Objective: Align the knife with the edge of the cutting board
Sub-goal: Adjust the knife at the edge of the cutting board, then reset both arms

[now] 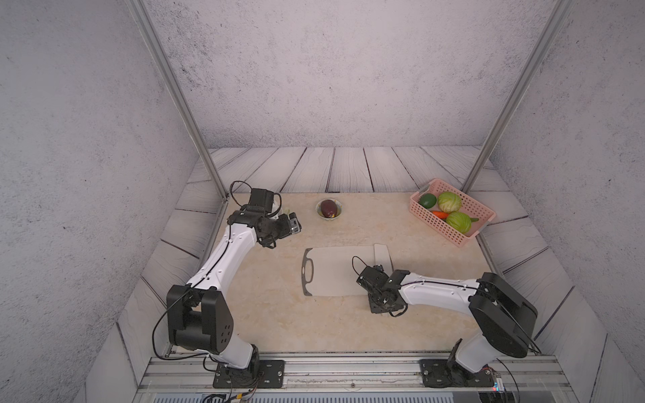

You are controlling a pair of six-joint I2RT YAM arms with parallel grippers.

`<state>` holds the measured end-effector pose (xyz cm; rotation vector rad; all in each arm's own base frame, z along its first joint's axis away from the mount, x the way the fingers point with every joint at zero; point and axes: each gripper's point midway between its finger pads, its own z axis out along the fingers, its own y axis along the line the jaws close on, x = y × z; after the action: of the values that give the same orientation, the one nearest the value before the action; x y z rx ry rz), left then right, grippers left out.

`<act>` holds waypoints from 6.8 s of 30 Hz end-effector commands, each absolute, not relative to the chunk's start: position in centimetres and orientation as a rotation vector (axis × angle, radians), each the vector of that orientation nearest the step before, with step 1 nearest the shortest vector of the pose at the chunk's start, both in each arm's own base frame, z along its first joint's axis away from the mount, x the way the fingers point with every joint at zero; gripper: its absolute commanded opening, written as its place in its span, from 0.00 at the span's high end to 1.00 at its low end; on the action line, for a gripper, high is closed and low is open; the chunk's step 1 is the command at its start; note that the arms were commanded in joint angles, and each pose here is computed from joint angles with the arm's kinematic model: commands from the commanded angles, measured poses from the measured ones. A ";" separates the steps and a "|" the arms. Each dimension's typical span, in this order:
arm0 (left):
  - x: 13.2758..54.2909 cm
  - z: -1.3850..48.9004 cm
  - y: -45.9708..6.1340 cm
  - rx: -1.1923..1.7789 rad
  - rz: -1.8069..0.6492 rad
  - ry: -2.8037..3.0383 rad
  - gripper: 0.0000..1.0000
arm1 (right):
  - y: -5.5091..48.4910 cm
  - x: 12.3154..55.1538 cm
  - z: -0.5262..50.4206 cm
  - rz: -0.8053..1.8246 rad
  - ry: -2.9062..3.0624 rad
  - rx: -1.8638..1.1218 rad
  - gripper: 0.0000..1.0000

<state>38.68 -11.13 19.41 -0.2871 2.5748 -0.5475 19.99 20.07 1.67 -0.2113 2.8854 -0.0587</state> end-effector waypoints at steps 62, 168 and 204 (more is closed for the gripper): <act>38.7 19.4 -11.1 -0.268 -0.527 2.586 0.02 | 19.2 20.0 2.5 -0.099 2.877 -0.154 0.61; 40.5 9.7 1.9 -0.063 0.138 1.968 0.02 | -1.3 40.1 8.9 -0.035 1.996 0.053 0.01; 40.6 9.7 2.0 -0.065 0.139 1.966 0.02 | -1.1 40.2 8.7 -0.041 2.007 0.044 0.01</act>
<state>40.18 2.06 8.70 -0.0634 1.9991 0.1344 39.67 -1.53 7.81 0.0683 2.0232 -0.0430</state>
